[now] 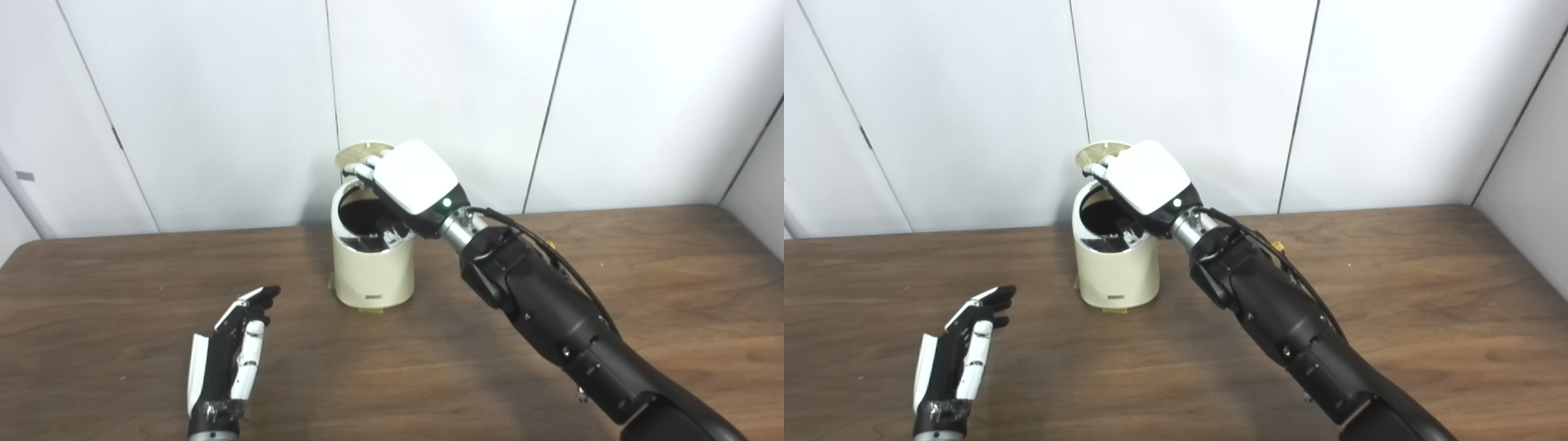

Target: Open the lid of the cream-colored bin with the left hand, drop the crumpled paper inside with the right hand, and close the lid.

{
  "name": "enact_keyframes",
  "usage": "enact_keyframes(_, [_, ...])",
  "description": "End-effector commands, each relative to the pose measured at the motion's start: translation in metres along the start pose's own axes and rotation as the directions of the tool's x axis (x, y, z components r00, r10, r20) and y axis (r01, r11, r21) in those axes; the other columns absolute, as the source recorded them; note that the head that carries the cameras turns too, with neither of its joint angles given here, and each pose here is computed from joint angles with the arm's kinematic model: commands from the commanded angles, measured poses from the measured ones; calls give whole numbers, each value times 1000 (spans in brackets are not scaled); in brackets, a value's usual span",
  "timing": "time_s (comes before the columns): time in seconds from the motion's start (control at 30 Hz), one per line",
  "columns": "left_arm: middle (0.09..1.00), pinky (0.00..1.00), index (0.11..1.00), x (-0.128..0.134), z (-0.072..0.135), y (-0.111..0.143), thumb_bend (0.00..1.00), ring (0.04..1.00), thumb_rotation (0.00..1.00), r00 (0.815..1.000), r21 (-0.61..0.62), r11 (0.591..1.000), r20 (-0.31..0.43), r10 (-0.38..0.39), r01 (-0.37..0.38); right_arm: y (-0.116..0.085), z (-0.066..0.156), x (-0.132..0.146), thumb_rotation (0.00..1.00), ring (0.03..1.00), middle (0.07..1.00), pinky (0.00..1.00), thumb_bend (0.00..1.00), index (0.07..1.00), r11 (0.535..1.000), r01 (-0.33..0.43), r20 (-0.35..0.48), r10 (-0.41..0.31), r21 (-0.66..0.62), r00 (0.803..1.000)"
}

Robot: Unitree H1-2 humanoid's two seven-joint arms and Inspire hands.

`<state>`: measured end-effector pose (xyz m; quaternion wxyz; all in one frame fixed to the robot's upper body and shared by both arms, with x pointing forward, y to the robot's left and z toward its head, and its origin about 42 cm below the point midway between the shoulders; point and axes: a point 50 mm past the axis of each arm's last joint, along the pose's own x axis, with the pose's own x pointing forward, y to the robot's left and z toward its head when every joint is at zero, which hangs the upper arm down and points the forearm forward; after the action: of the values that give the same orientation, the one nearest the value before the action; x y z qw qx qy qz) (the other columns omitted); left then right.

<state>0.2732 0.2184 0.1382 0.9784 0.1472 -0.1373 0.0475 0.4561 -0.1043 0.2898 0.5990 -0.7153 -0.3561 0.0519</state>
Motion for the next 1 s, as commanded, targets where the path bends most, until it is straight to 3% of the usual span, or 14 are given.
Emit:
enact_keyframes(0.0, [797, 731, 778, 9, 9, 0, 358, 795, 936, 998, -5, 1000, 64, 11, -11, -18, -7, 8, 188, 777, 823, 560, 1000, 781, 998, 61, -8, -61, -25, 998])
enact_keyframes(0.17, [799, 735, 781, 9, 9, 0, 365, 797, 934, 998, -6, 1000, 58, 11, -11, -17, -7, 7, 172, 738, 791, 536, 1000, 746, 995, 96, 14, -96, -24, 995])
enact_keyframes(0.27, [798, 737, 781, 9, 9, 0, 363, 798, 942, 998, -6, 1000, 61, 11, -10, -13, -8, 6, 64, 595, 671, 456, 957, 630, 981, 195, 55, -196, 16, 979])
enact_keyframes(0.3, [799, 738, 782, 9, 9, 0, 357, 799, 943, 998, -7, 1000, 64, 11, -10, -11, -8, 5, 26, 544, 624, 419, 906, 585, 973, 228, 69, -230, 36, 971])
enact_keyframes(0.33, [798, 738, 781, 9, 9, 0, 354, 798, 944, 998, -9, 1000, 66, 10, -10, -10, -8, 5, 70, 502, 587, 392, 715, 536, 964, 259, 80, -263, 53, 961])
enact_keyframes(0.37, [799, 736, 782, 9, 8, 0, 354, 798, 945, 998, -10, 1000, 68, 11, -10, -10, -8, 5, 28, 465, 575, 363, 594, 494, 955, 288, 91, -293, 68, 952])
enact_keyframes(0.43, [796, 730, 780, 9, 8, 0, 356, 796, 939, 998, -14, 1000, 67, 11, -10, -9, -8, 5, 7, 471, 581, 340, 517, 473, 944, 318, 100, -326, 87, 940])
enact_keyframes(0.73, [798, 730, 779, 8, 8, -1, 367, 798, 932, 998, -5, 1000, 69, 10, -10, -14, -12, 0, 0, 481, 563, 355, 493, 445, 922, 371, 71, -379, 112, 923])
enact_keyframes(0.83, [797, 731, 777, 8, 8, 0, 364, 797, 923, 998, -10, 1000, 67, 10, -10, -21, -11, -7, 0, 459, 573, 324, 491, 479, 900, 418, 29, -424, 125, 905])
enact_keyframes(0.97, [797, 738, 779, 9, 8, 0, 373, 800, 928, 998, -10, 1000, 64, 10, -10, -29, -7, -21, 0, 445, 544, 346, 505, 482, 868, 440, -63, -437, 230, 897])
